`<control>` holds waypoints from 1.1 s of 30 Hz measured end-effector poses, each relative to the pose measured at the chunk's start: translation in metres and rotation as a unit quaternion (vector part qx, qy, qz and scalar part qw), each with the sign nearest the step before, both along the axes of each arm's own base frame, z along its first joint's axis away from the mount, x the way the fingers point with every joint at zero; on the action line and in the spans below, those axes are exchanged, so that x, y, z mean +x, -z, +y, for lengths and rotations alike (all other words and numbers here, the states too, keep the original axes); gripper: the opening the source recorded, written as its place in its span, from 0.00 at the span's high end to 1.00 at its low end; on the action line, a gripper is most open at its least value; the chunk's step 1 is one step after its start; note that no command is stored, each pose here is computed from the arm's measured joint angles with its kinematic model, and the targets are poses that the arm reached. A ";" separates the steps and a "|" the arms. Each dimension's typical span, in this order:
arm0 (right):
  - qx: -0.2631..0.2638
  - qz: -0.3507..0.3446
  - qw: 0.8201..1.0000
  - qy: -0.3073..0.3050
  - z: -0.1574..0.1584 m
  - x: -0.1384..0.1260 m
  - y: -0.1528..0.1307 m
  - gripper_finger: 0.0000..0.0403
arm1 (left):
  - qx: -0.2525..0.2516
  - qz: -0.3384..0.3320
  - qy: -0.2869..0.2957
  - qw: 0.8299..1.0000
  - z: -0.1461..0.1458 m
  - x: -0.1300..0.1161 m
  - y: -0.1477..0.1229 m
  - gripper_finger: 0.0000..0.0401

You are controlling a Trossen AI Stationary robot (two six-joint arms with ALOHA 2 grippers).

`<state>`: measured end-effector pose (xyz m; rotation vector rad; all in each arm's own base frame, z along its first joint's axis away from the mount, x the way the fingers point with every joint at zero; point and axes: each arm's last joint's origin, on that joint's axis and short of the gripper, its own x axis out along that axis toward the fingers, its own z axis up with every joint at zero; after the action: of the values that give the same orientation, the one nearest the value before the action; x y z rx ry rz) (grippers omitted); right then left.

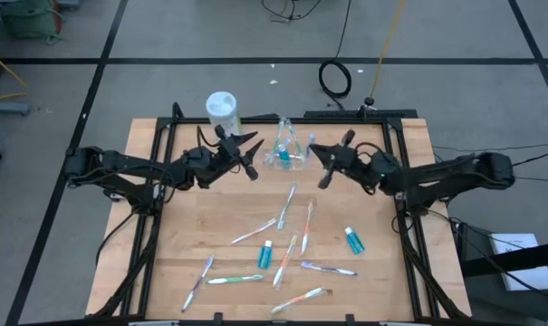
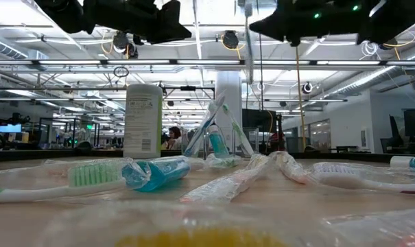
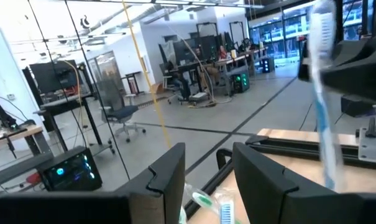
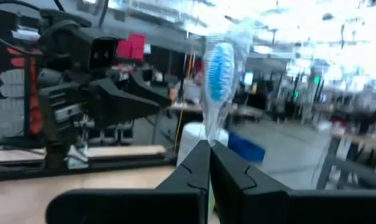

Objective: Pick & Place toothbrushing station
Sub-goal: Put the blue toothbrush into the transparent organizer

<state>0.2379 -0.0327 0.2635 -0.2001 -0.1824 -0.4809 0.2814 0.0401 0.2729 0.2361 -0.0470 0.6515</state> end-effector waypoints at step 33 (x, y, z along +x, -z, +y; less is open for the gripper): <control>0.092 0.221 0.958 0.160 -0.048 0.017 0.085 0.77 | -0.097 -0.002 0.016 0.995 -0.003 0.001 0.012 0.65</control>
<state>0.2549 -0.0812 0.1781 -0.1501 0.3377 -0.7582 0.2828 0.0374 0.2609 0.0461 0.0081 0.6208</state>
